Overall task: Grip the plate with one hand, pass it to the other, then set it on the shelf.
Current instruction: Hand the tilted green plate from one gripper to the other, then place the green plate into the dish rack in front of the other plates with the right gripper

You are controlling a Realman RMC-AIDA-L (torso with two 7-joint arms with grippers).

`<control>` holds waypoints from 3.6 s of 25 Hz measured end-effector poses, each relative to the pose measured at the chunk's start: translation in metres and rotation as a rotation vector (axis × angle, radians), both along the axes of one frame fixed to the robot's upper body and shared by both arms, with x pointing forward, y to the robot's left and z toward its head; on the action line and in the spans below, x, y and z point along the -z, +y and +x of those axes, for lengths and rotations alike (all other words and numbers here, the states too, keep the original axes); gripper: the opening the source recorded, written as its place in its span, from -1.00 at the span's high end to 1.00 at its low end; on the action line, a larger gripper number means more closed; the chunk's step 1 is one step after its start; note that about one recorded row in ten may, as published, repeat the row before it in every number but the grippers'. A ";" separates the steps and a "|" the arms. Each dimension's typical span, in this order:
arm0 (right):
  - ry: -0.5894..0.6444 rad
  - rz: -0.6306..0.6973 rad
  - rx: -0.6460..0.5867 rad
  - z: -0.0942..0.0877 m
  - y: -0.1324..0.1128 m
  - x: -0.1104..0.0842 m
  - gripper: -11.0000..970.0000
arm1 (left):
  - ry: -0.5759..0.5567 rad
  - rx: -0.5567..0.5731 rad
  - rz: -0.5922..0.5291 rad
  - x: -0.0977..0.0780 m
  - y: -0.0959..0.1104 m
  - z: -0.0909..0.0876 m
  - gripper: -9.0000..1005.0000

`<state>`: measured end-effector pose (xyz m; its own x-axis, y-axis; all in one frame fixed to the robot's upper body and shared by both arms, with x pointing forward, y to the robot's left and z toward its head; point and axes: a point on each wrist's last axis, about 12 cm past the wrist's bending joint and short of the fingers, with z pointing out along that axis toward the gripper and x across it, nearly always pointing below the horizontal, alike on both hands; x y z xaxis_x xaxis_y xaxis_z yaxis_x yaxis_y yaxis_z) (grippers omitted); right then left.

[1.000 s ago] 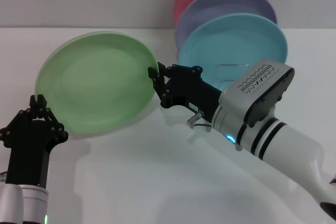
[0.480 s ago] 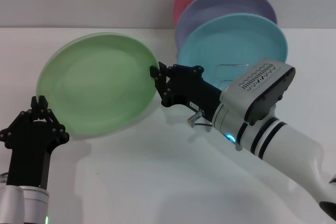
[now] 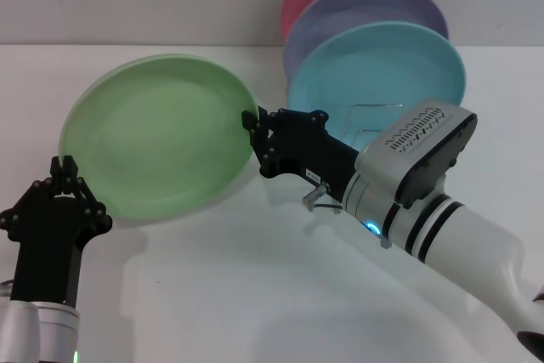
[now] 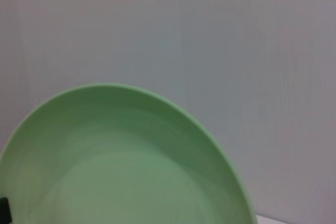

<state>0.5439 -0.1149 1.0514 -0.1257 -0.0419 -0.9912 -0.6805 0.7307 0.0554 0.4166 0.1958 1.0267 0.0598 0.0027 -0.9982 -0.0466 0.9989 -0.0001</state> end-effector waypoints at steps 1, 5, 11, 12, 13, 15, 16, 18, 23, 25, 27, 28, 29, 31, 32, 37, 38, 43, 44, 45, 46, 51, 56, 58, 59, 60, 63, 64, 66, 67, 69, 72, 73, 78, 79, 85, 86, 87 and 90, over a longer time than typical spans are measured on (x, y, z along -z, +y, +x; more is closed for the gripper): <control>-0.001 0.001 0.000 0.000 0.000 0.000 0.78 | 0.000 0.000 0.000 0.000 0.000 0.000 0.84; -0.002 0.002 0.001 0.000 0.000 0.000 0.79 | -0.001 0.001 0.000 0.000 0.000 0.000 0.84; -0.003 0.002 0.002 0.000 0.000 0.000 0.84 | -0.003 0.002 0.001 0.000 0.000 0.001 0.83; -0.003 0.002 0.002 0.000 0.000 0.000 0.84 | -0.003 0.002 0.001 0.000 0.000 0.001 0.83; -0.003 0.002 0.001 0.000 0.000 0.000 0.85 | -0.003 0.002 0.001 0.000 0.000 0.001 0.83; -0.003 0.002 0.002 0.000 -0.001 0.000 0.85 | -0.004 0.002 0.001 -0.001 0.000 0.001 0.83; -0.003 0.002 0.001 0.000 0.000 0.000 0.85 | -0.003 0.001 0.001 -0.001 0.000 0.002 0.83; -0.003 0.002 0.002 0.000 -0.001 0.000 0.86 | -0.003 0.001 0.000 -0.001 0.000 0.002 0.83; -0.003 0.002 0.003 0.000 -0.001 0.000 0.88 | -0.003 0.000 0.000 0.000 0.000 0.001 0.83; -0.003 0.001 0.002 0.000 -0.001 0.000 0.88 | -0.003 0.000 -0.002 0.000 0.000 0.001 0.83; -0.004 0.000 0.002 0.000 -0.001 0.000 0.89 | -0.002 -0.001 -0.003 0.000 0.000 0.001 0.83; -0.004 -0.001 0.002 0.000 -0.001 0.000 0.90 | -0.002 -0.001 -0.004 0.000 0.000 0.001 0.83; -0.004 -0.001 0.003 0.000 -0.001 0.000 0.90 | -0.002 -0.001 -0.004 0.000 0.000 0.001 0.83; -0.005 -0.001 0.005 0.001 -0.002 0.000 0.91 | -0.002 -0.001 -0.004 0.000 0.000 0.001 0.83; -0.005 -0.001 0.005 0.001 -0.002 0.000 0.92 | -0.002 -0.001 -0.004 0.000 0.000 0.001 0.83; -0.005 0.000 0.007 0.001 -0.002 0.000 0.93 | -0.002 -0.001 -0.005 0.000 0.001 0.001 0.82; -0.005 0.000 0.007 0.001 -0.002 0.000 0.93 | -0.002 0.000 -0.006 0.000 0.001 0.001 0.82; -0.006 0.000 0.008 0.001 -0.002 0.000 0.93 | -0.002 0.010 -0.007 0.000 0.001 0.001 0.82; -0.006 0.000 0.008 0.001 -0.002 0.000 0.93 | -0.005 0.013 -0.010 0.000 0.002 0.001 0.82; -0.006 0.000 0.009 0.001 -0.002 0.000 0.93 | -0.007 0.015 -0.012 0.000 0.002 0.001 0.82; -0.006 0.000 0.009 0.001 -0.002 0.000 0.93 | -0.012 0.017 -0.019 0.000 0.002 0.001 0.82; -0.005 0.000 0.013 0.001 -0.003 0.000 0.93 | -0.015 0.017 -0.020 0.000 0.003 0.000 0.80; -0.005 0.001 0.015 0.002 -0.004 0.000 0.93 | -0.016 0.024 -0.020 0.000 0.003 0.000 0.71; -0.005 0.002 0.017 0.002 -0.004 0.000 0.94 | -0.016 0.027 -0.024 0.001 0.003 -0.001 0.67; -0.005 0.002 0.017 0.002 -0.004 0.000 0.94 | -0.015 0.030 -0.030 0.001 0.003 -0.001 0.65; -0.004 0.002 0.019 0.002 -0.005 0.000 0.94 | -0.019 0.037 -0.035 0.001 0.002 -0.001 0.63; -0.004 0.001 0.023 0.003 -0.006 0.001 0.94 | -0.050 0.068 -0.056 0.000 0.003 -0.003 0.59; -0.005 0.001 0.024 0.004 -0.006 0.000 0.94 | -0.072 0.090 -0.073 -0.001 0.003 -0.004 0.59; -0.006 0.002 0.027 0.004 -0.006 0.000 0.94 | -0.136 0.134 -0.120 -0.003 0.007 -0.010 0.58; -0.006 0.002 0.027 0.004 -0.006 0.000 0.94 | -0.136 0.134 -0.120 -0.003 0.007 -0.010 0.57; -0.009 0.004 0.028 0.005 -0.006 -0.001 0.94 | -0.177 0.152 -0.146 -0.005 0.011 -0.014 0.51; -0.042 -0.001 0.023 0.005 -0.006 -0.003 0.94 | -0.228 0.168 -0.160 -0.007 0.017 -0.018 0.32; -0.058 -0.002 0.021 0.004 -0.006 -0.004 0.94 | -0.242 0.172 -0.160 -0.008 0.019 -0.019 0.25; -0.194 0.025 0.020 -0.006 -0.010 -0.014 0.94 | -0.293 0.195 -0.180 -0.008 0.032 -0.018 0.26; -0.228 0.032 0.026 -0.008 -0.012 -0.017 0.94 | -0.296 0.206 -0.187 -0.008 0.035 -0.015 0.26; -0.446 0.055 0.129 -0.030 -0.032 -0.036 0.94 | -0.286 0.259 -0.247 -0.005 0.049 0.000 -0.01; -0.505 0.046 0.171 -0.037 -0.041 -0.039 0.94 | -0.275 0.264 -0.272 -0.004 0.054 0.006 -0.20; -0.505 0.046 0.171 -0.037 -0.041 -0.039 0.94 | -0.275 0.264 -0.272 -0.004 0.054 0.006 -0.22; -0.608 -0.017 0.227 -0.046 -0.055 -0.042 0.94 | -0.264 0.265 -0.307 -0.003 0.060 0.012 -0.25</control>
